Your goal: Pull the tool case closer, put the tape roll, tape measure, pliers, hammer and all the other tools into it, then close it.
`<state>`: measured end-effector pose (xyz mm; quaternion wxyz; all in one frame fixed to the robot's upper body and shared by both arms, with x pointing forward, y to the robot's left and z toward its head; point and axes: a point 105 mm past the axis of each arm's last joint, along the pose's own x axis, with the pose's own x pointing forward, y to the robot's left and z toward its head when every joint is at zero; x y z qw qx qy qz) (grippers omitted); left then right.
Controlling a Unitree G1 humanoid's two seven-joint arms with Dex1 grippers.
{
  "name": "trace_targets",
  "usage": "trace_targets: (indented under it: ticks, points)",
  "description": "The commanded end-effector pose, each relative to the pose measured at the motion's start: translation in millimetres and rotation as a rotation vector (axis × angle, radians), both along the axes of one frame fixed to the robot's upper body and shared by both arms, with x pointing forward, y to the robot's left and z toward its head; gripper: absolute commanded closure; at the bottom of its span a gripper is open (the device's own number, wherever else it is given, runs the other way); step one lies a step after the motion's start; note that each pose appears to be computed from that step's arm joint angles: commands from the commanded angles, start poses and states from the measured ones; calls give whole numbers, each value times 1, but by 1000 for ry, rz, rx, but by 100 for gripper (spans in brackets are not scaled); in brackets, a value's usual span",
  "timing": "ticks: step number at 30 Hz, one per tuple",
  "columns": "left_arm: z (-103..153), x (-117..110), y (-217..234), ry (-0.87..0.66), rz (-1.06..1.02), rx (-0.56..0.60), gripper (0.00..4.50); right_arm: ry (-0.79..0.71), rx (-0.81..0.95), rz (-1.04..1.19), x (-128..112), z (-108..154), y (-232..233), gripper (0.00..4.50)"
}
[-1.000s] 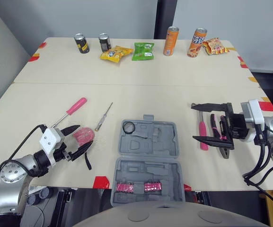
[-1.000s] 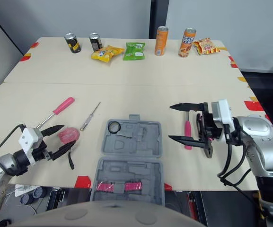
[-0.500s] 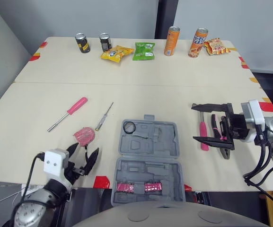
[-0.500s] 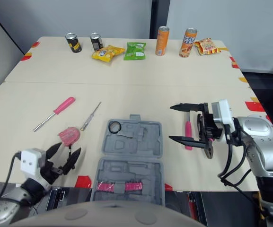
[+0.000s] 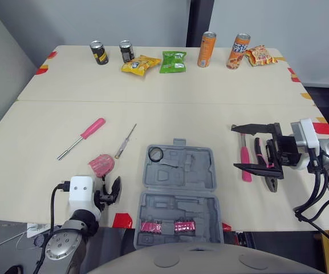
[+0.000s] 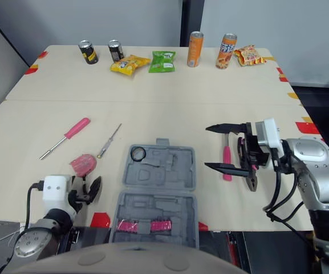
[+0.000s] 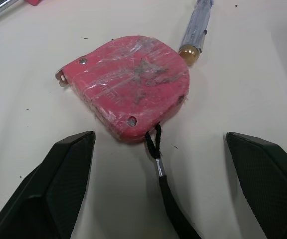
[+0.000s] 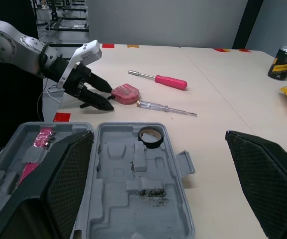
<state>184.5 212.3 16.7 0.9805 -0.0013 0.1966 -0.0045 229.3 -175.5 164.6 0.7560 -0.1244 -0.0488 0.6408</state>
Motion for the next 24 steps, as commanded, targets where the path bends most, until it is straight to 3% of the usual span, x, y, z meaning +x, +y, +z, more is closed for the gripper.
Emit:
trace_targets:
  ticks: [1,11,24]
  points:
    - [-5,-1,5,19,28,3,86,-42,0,7,-1,7,0,0]
    - [-26,-11,21,52,22,9,437,-44,5,6,-1,5,1,0]
    - [-47,-43,13,109,-250,37,447,-42,9,7,0,5,2,0]
